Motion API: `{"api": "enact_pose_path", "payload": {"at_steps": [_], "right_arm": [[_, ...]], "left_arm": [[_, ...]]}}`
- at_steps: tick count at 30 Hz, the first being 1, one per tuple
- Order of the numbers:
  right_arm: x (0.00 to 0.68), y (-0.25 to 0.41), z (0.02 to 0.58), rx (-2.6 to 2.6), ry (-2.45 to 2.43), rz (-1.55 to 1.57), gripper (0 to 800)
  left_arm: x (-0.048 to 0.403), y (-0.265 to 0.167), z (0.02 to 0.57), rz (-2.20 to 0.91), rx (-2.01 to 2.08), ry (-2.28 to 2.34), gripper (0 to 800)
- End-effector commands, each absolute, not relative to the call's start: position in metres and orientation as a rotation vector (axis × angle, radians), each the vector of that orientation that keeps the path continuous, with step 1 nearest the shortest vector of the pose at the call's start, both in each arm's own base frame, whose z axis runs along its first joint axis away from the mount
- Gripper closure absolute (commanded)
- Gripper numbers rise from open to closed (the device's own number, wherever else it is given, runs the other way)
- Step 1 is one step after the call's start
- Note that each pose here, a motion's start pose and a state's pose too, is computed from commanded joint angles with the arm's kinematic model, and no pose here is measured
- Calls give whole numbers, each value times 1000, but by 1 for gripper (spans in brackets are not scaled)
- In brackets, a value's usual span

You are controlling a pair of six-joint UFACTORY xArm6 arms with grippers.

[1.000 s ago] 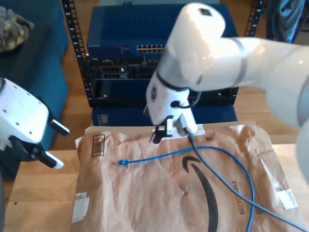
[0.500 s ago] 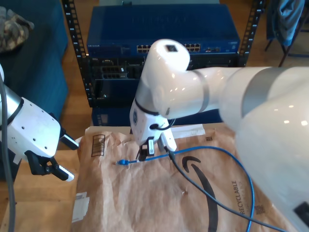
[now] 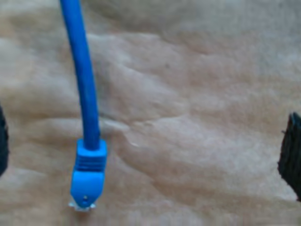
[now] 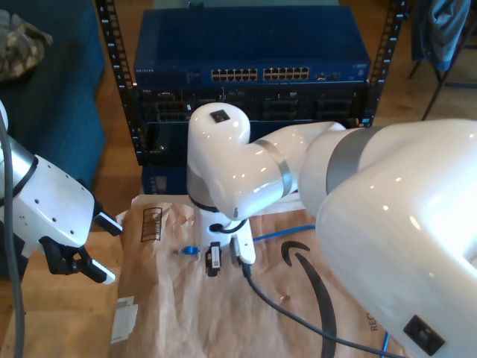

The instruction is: Grab the cable and plug it in

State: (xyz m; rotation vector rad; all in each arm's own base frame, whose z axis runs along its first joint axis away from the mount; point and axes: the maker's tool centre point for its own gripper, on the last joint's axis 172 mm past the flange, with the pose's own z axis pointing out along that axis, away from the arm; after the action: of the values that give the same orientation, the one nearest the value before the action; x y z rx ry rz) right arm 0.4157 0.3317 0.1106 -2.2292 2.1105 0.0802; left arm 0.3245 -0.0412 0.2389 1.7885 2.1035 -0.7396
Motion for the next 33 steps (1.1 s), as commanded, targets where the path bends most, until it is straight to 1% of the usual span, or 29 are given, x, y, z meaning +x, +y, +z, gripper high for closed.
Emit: {"api": "enact_pose_path", "payload": {"at_steps": [7, 16, 20, 21, 27, 33], "right_arm": [[434, 321, 106, -2153, 2197, -71, 13], [443, 342, 93, -2173, 2184, -84, 29], [440, 342, 86, -2183, 2193, -80, 84], [439, 341, 84, -2187, 2196, -80, 85], [439, 341, 83, -2174, 2210, -79, 221], [438, 344, 85, -2174, 2203, -79, 270]], "left_arm": [[322, -41, 236, -748, 1788, 2108, 0], [322, -41, 236, -748, 1788, 2108, 0], [322, -41, 236, -748, 1788, 2108, 0], [322, -41, 236, -748, 1788, 2108, 0], [323, -41, 236, -746, 1788, 2108, 0], [323, -41, 236, -746, 1788, 2108, 0]]}}
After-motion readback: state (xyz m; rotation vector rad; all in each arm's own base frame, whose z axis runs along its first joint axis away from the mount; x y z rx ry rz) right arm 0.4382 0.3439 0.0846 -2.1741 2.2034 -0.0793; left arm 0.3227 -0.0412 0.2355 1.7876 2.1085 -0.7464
